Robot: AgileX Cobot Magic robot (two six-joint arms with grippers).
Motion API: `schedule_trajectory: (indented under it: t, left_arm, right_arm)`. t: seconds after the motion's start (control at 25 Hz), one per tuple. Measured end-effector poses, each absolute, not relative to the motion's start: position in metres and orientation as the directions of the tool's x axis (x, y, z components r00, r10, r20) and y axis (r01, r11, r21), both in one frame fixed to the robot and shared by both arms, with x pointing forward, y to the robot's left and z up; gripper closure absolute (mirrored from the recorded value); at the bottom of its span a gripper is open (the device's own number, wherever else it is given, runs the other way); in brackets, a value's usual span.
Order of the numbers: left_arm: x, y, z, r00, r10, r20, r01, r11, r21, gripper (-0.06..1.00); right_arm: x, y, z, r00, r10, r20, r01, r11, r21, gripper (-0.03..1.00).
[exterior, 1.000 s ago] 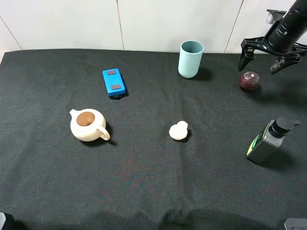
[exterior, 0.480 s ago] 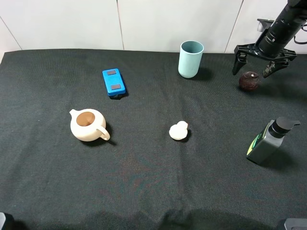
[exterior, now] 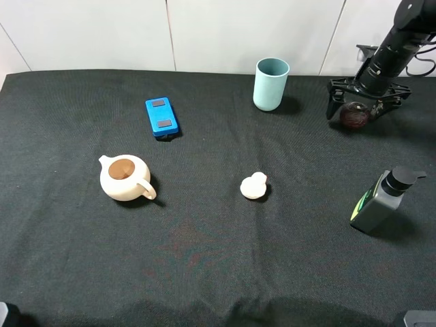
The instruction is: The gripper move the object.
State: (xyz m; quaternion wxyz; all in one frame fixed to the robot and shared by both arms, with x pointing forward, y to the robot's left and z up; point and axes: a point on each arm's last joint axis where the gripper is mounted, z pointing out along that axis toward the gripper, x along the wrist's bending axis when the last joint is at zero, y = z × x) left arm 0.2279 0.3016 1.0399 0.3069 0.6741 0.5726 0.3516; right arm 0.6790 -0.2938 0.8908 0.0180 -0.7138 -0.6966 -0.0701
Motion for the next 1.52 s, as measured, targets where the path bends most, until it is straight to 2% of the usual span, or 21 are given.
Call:
schedule_trajectory:
  t: [0.48,0.56,0.64,0.68,1.2,1.52]
  left_arm:
    - [0.228,0.302,1.040,0.097,0.988,0.123,0.556,-0.156,0.816,0.06]
    - [0.228,0.302,1.040,0.097,0.988,0.123,0.556,-0.156,0.816,0.06]
    - [0.228,0.302,1.040,0.097,0.988,0.123,0.556,-0.156,0.816,0.06]
    - [0.228,0.302,1.040,0.097,0.988,0.123,0.556,-0.156,0.816,0.06]
    - [0.228,0.302,1.040,0.097,0.988,0.123,0.556,-0.156,0.816,0.06]
    - [0.228,0.302,1.040,0.097,0.988,0.123,0.556,-0.156,0.816,0.06]
  right_arm:
    - [0.679,-0.294,0.877,0.023,0.992,0.125,0.999,-0.029,0.043,0.29]
    - [0.679,-0.294,0.877,0.023,0.992,0.125,0.999,-0.029,0.042,0.37]
    - [0.679,-0.294,0.877,0.023,0.992,0.125,0.999,-0.029,0.041,0.51]
    - [0.679,-0.294,0.877,0.023,0.992,0.125,0.999,-0.029,0.041,0.52]
    - [0.680,-0.294,0.879,0.018,0.993,0.119,0.999,-0.022,0.038,0.52]
    - [0.684,-0.295,0.895,0.000,0.994,0.112,1.000,0.000,-0.003,0.52]
